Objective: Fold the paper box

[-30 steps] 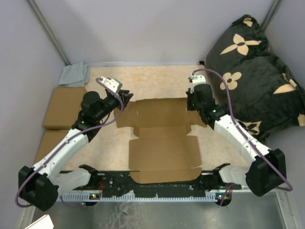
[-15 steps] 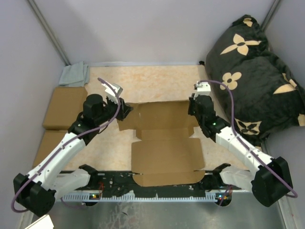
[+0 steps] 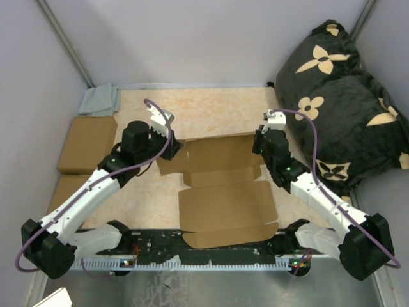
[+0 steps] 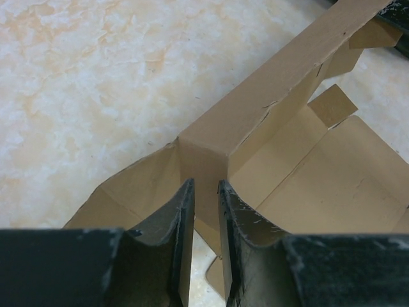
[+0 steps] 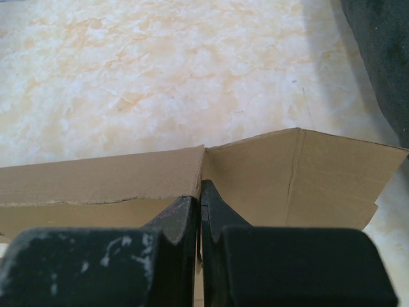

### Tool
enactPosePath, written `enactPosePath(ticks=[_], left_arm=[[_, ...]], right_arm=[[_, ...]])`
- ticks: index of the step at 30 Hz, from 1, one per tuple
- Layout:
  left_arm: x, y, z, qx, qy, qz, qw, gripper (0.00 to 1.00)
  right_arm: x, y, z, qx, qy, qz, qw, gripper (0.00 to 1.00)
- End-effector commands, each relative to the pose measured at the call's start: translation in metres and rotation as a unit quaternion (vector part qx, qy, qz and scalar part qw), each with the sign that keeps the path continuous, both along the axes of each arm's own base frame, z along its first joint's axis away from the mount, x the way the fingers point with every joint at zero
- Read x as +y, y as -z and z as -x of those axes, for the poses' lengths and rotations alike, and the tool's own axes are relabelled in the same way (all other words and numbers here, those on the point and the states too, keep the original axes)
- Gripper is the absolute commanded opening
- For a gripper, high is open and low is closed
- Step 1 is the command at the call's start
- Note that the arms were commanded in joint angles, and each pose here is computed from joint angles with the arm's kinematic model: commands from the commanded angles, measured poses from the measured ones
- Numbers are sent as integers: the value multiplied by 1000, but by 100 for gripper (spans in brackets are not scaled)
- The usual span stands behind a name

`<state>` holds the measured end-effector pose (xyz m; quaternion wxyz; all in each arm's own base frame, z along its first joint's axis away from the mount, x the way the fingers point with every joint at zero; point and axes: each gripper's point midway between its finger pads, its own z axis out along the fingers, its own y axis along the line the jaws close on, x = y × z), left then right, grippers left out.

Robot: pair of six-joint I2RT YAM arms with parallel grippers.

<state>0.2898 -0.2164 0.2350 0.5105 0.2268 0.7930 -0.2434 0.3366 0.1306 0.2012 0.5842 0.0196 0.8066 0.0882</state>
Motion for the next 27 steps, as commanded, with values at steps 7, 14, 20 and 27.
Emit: enactPosePath(ticks=[7, 14, 20, 27], left_arm=[[-9, -19, 7, -4, -12, -12, 1000, 27], [-15, -6, 6, 10, -17, -32, 999, 27], [-15, 6, -3, 23, -44, -57, 997, 26], [-6, 10, -15, 29, -95, -66, 993, 25]], right_arm=[[0, -33, -8, -46, 20, -32, 998, 0], [3, -35, -7, -48, 14, -36, 998, 0], [3, -33, -7, -46, 12, -37, 998, 0], [5, -33, -5, -45, 5, -39, 998, 0]])
